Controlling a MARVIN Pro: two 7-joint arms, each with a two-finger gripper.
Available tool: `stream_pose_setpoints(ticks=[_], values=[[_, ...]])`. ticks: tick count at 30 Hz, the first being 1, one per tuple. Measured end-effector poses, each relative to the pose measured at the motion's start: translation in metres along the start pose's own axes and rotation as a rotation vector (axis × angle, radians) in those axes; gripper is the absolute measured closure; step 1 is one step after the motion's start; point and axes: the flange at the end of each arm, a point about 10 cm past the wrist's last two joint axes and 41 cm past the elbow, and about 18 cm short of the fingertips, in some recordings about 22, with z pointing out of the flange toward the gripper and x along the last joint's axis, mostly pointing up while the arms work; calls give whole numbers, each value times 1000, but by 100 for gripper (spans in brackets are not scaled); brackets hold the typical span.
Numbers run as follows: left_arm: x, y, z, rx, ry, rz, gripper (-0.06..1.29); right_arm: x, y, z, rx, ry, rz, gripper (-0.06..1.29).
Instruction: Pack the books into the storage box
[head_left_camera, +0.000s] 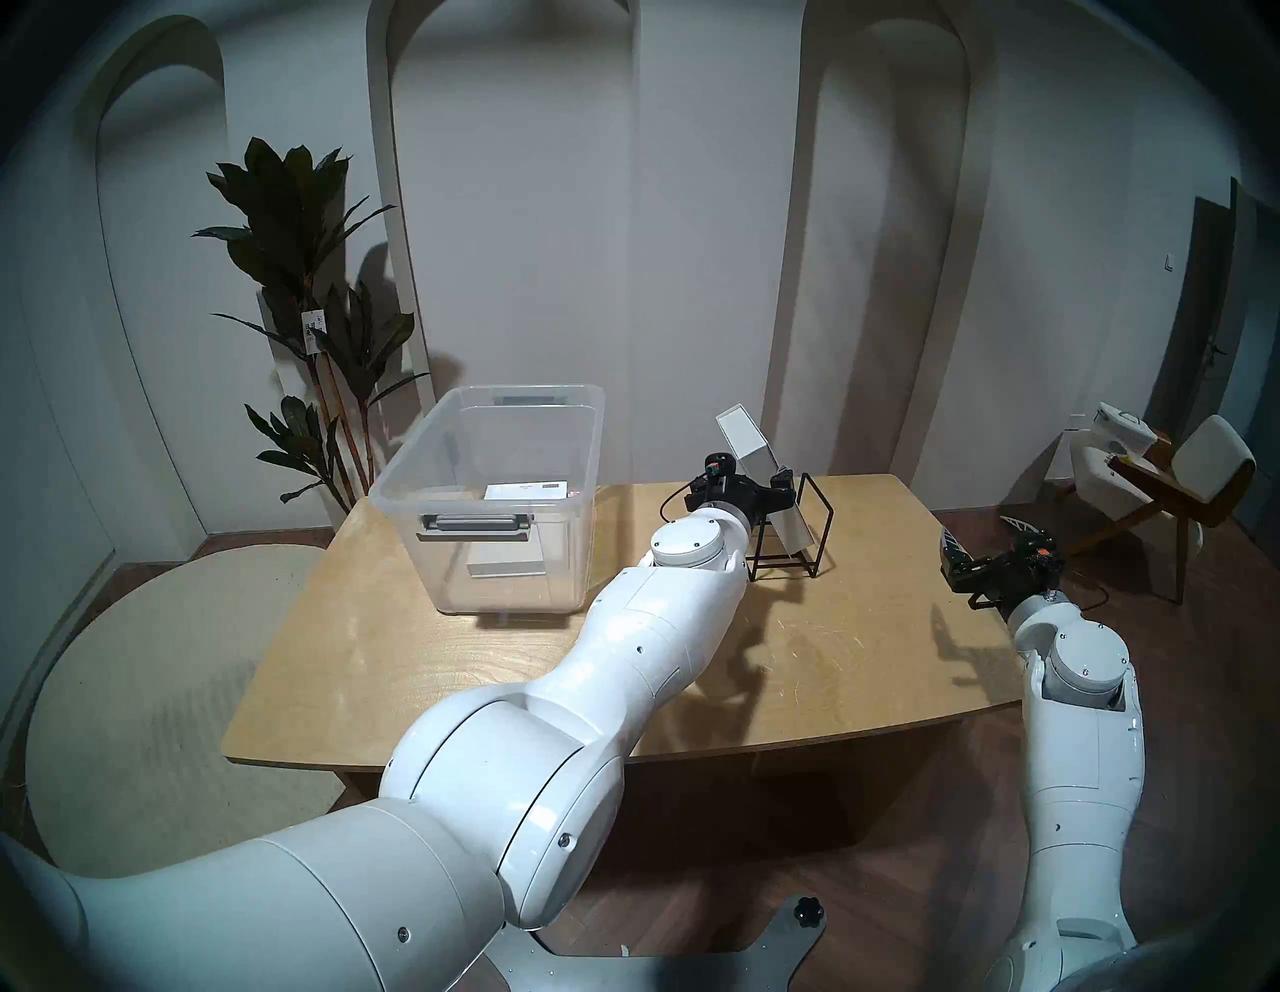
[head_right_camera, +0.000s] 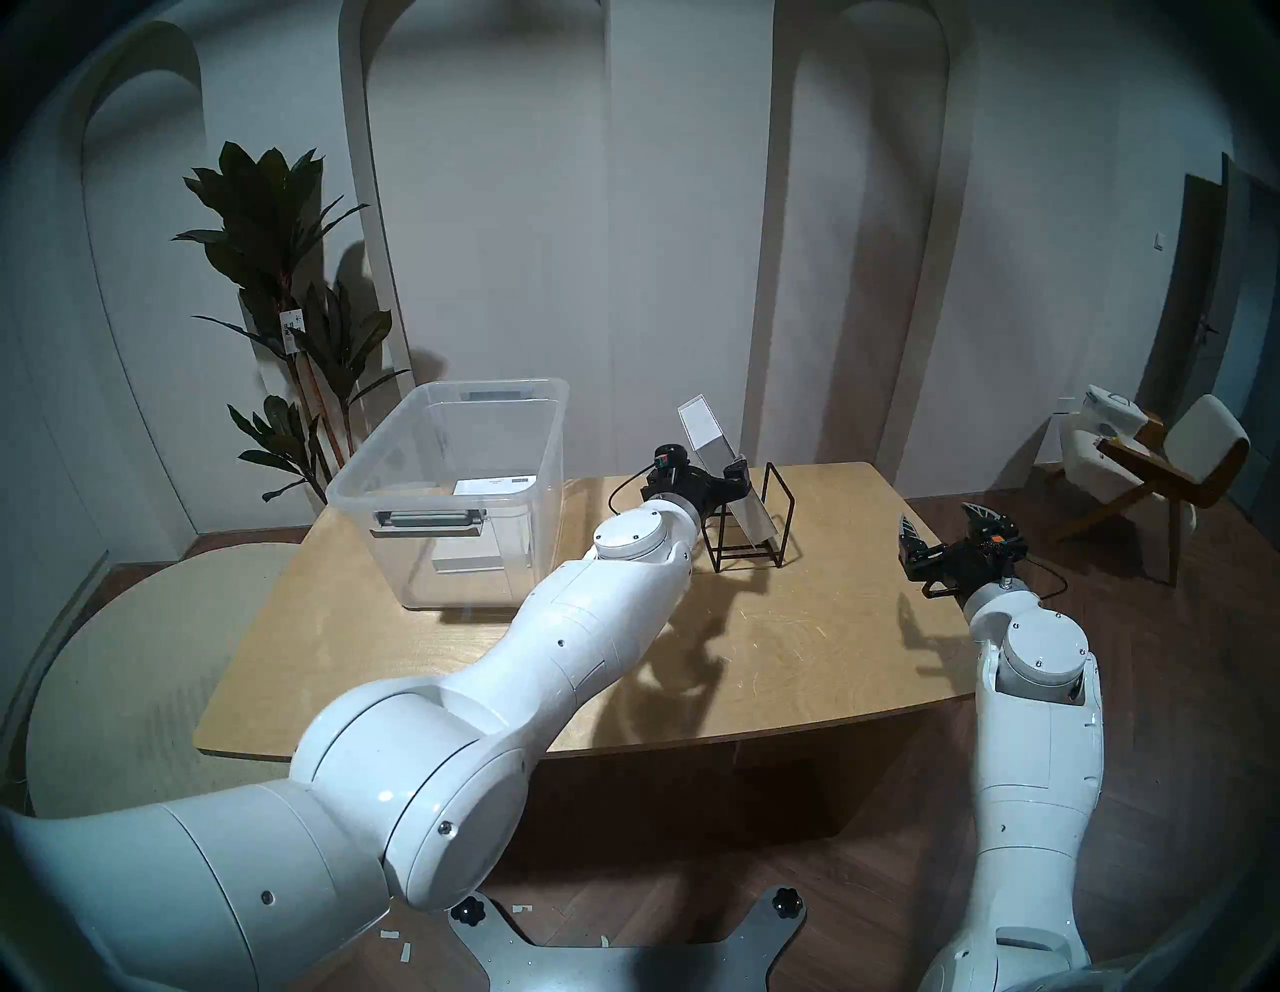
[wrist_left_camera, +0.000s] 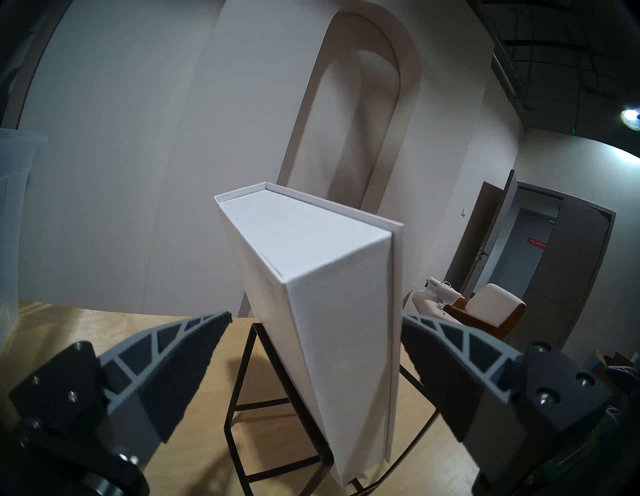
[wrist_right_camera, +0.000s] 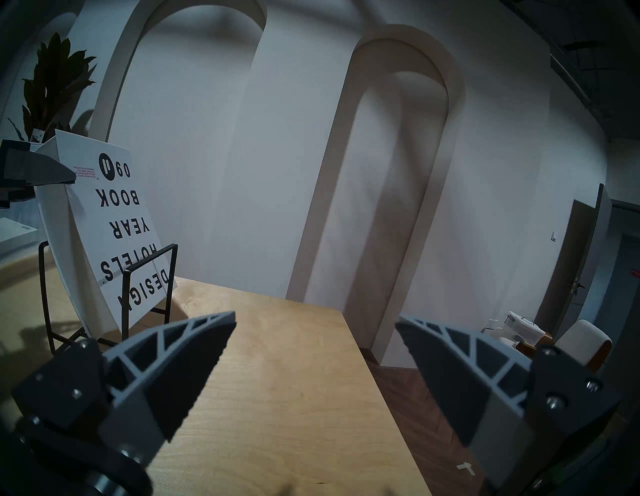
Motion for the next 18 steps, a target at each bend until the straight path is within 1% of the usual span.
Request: stream_pose_setpoints(ticks=[4, 5, 6, 7, 8, 10, 13, 17, 18], values=[[-4, -3, 0, -16, -3, 2, 0, 0, 0, 0, 0, 0, 0, -2], [-4, -3, 1, -23, -1, 6, 21, 0, 0, 0, 0, 0, 0, -2], [-4, -3, 1, -29, 2, 12, 65, 0, 0, 0, 0, 0, 0, -2], [-4, -3, 1, -34, 4, 17, 79, 0, 0, 0, 0, 0, 0, -2], [-3, -2, 1, -43, 9, 31, 85, 0, 0, 0, 0, 0, 0, -2], [0, 0, 2, -61, 18, 55, 85, 0, 0, 0, 0, 0, 0, -2], [10, 6, 4, -93, 48, 91, 85, 0, 0, 0, 0, 0, 0, -2], [29, 14, 7, -137, 108, 133, 85, 0, 0, 0, 0, -1, 0, -2], [36, 18, 8, -152, 131, 149, 85, -1, 0, 0, 0, -1, 0, -2]])
